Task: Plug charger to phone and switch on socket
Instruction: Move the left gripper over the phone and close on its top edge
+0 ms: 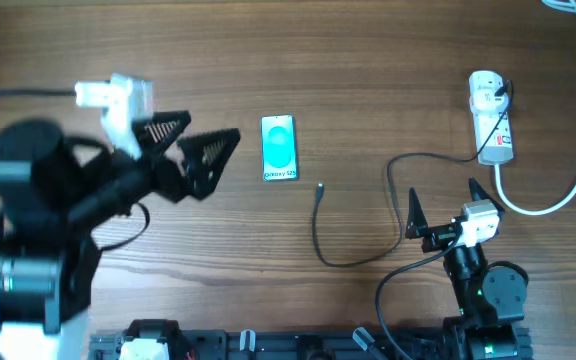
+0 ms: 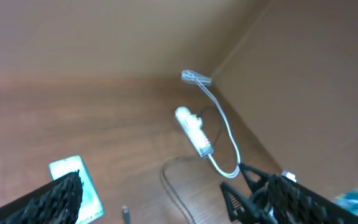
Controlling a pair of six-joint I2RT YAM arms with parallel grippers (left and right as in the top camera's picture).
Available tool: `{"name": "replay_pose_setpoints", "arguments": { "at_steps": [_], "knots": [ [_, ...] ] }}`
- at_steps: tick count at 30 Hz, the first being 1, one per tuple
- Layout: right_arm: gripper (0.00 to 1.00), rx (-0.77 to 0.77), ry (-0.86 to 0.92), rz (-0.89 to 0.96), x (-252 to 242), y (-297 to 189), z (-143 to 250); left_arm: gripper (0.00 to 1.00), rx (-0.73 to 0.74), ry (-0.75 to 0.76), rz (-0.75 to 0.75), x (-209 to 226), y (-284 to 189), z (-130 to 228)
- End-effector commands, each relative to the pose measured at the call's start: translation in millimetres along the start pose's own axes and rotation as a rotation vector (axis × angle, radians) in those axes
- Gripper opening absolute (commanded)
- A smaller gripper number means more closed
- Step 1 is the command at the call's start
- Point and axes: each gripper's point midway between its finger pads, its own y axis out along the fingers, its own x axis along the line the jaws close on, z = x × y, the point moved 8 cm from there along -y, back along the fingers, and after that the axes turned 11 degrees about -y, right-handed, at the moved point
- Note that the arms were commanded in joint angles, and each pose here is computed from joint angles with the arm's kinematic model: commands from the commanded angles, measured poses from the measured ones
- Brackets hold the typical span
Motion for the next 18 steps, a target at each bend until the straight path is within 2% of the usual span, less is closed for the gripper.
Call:
{"name": "replay_pose_setpoints", "arguments": {
  "at_steps": [1, 6, 10, 14, 18],
  "knots": [
    [1.0, 0.002, 0.017, 0.02, -2, 0, 0, 0.99, 0.082, -0.113, -0.165, -4, 22, -14],
    [1.0, 0.002, 0.017, 0.02, -2, 0, 0, 0.99, 0.223, -0.133, -0.509, -8, 74, -21],
    [1.0, 0.002, 0.016, 0.02, -2, 0, 0, 1.0, 0.378, -0.143, -0.768, 12, 126, -18],
    [1.0, 0.002, 0.017, 0.02, -2, 0, 0, 1.0, 0.514, -0.168, -0.86, 48, 178, 0],
    [1.0, 0.002, 0.017, 0.02, -2, 0, 0, 1.0, 0.612, -0.201, -0.883, 79, 225, 22]
  ]
}}
